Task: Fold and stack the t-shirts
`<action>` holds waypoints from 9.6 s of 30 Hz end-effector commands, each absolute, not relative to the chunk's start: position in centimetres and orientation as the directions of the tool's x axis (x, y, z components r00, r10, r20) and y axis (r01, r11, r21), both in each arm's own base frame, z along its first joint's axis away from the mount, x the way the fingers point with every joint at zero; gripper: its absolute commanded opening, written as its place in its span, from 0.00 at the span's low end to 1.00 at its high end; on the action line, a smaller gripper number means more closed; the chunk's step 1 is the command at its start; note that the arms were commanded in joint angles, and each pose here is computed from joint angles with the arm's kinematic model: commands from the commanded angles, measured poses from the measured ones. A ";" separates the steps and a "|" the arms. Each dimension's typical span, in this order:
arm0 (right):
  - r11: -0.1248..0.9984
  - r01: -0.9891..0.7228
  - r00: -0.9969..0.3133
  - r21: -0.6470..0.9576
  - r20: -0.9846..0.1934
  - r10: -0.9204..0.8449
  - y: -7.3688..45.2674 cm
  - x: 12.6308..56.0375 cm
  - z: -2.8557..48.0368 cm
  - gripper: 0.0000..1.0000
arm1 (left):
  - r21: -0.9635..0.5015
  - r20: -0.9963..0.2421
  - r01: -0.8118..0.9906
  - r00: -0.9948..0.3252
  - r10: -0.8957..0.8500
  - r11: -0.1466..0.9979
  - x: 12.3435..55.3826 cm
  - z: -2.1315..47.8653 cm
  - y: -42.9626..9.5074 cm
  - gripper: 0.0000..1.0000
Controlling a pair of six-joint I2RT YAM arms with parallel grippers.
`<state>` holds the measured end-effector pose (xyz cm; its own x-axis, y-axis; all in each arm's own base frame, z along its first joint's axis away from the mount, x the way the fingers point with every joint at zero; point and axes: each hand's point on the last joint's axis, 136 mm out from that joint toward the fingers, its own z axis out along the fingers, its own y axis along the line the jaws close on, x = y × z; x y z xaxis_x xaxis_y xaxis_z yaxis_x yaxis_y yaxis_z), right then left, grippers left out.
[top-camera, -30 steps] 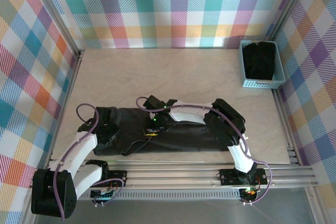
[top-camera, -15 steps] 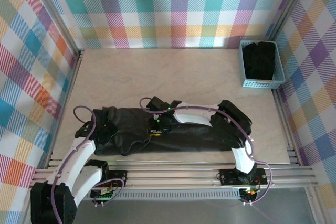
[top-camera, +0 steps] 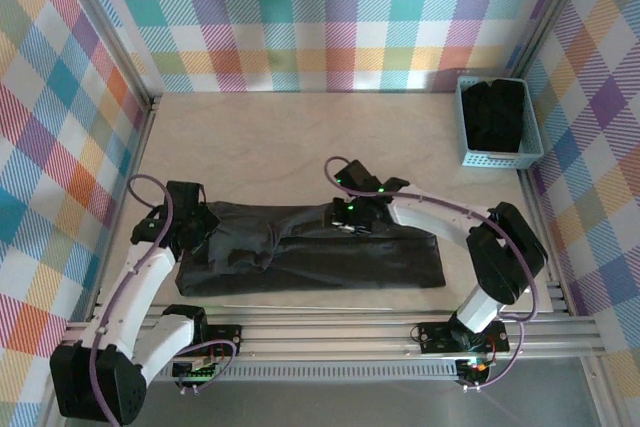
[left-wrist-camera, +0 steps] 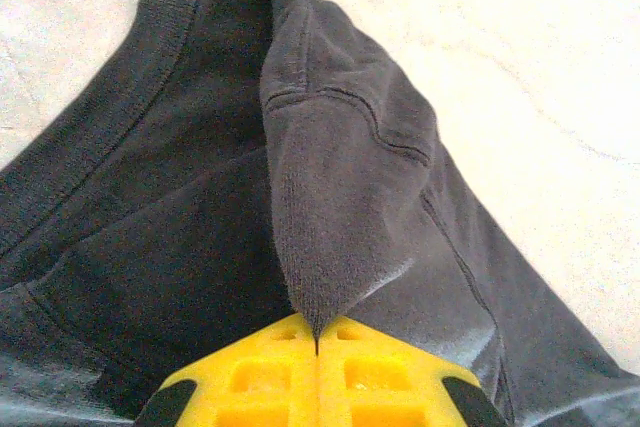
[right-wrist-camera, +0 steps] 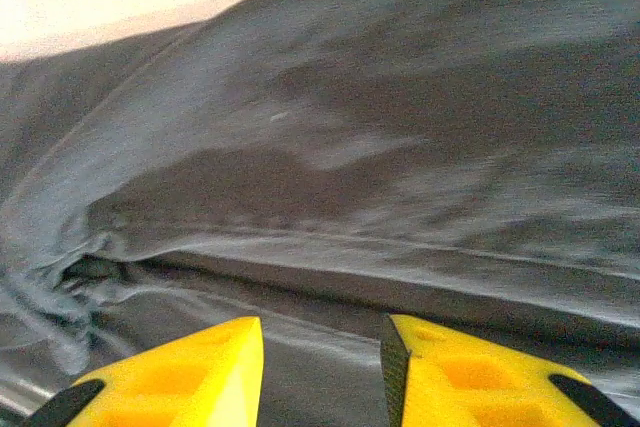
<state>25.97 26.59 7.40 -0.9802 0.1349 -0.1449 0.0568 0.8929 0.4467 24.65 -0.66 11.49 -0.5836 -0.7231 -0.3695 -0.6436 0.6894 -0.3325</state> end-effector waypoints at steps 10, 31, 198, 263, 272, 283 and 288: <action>0.890 0.085 -0.974 0.447 -0.150 0.168 22.3 26.0 8.0 0.39 | -0.130 -0.429 -0.695 -0.604 -0.672 0.707 25.5 9.0 2.9 0.26; 0.920 0.134 -0.980 0.368 -0.087 0.178 15.5 29.5 6.1 0.37 | -0.474 -0.062 -0.746 -0.502 -0.863 0.468 23.6 8.1 -5.9 0.43; 0.744 0.318 -0.927 0.588 0.030 0.373 23.1 43.4 10.7 0.25 | -0.634 -0.132 -0.307 -0.862 -0.490 0.710 45.1 12.9 -22.1 0.17; 0.686 0.385 -0.905 0.617 0.104 0.413 21.9 32.0 5.6 0.00 | -0.648 0.128 -0.636 -0.632 -0.764 0.418 34.2 5.4 -19.0 0.27; 0.729 0.325 -0.935 0.602 0.087 0.344 21.9 28.7 6.7 0.00 | -0.626 0.096 -0.593 -0.702 -0.706 0.506 30.2 5.1 -18.8 0.00; 0.795 0.225 -0.970 0.564 0.047 0.241 21.6 18.7 10.4 0.00 | -0.649 0.003 -0.485 -0.772 -0.635 0.587 21.1 9.9 -18.7 0.00; 0.786 0.259 -0.957 0.561 0.041 0.287 20.4 15.8 13.1 0.00 | -0.693 -0.106 -0.430 -0.734 -0.671 0.579 18.4 14.3 -16.3 0.00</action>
